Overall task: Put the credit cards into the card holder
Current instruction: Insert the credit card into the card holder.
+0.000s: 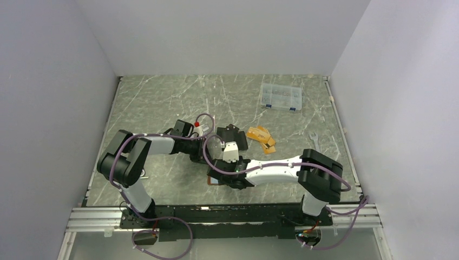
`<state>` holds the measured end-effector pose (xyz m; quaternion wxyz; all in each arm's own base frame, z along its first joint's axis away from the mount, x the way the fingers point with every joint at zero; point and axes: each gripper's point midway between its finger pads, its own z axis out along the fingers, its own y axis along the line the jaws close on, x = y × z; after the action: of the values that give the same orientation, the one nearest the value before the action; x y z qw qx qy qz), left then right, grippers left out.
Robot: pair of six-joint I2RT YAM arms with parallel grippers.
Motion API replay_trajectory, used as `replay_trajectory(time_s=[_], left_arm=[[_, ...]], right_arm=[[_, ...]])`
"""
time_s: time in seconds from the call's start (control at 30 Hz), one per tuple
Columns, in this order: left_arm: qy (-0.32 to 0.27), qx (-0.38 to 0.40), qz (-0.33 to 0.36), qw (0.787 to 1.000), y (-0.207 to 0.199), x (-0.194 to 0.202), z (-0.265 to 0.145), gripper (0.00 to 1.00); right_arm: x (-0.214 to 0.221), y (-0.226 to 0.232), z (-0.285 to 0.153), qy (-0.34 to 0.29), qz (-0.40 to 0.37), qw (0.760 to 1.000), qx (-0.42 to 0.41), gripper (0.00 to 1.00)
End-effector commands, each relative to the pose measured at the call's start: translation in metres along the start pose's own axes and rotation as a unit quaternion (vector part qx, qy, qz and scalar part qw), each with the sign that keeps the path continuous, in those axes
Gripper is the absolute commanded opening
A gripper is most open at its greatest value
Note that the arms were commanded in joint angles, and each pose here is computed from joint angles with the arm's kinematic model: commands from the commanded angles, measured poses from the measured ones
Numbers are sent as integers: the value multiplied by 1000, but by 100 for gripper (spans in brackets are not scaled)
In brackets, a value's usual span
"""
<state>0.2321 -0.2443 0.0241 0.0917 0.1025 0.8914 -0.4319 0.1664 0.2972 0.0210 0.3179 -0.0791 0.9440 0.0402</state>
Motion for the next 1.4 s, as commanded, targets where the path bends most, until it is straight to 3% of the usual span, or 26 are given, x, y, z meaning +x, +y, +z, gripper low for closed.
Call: replay_trajectory(time_s=[0.0, 0.47, 0.7, 1.03, 1.37], left_arm=[[-24, -11, 21, 999, 0, -12, -10, 13], [-28, -3, 22, 999, -3, -11, -9, 6], [-27, -2, 21, 999, -3, -11, -9, 5], [-23, -5, 24, 999, -3, -10, -8, 7], [-22, -3, 25, 999, -3, -9, -7, 6]], right_arm=[[24, -36, -3, 51, -76, 994, 67, 62], [-1, 9, -13, 13, -50, 997, -57, 62], [-9, -8, -9, 5, 38, 994, -102, 61], [-27, 8, -17, -19, 25, 989, -147, 60], [-50, -28, -32, -48, 92, 977, -189, 52]])
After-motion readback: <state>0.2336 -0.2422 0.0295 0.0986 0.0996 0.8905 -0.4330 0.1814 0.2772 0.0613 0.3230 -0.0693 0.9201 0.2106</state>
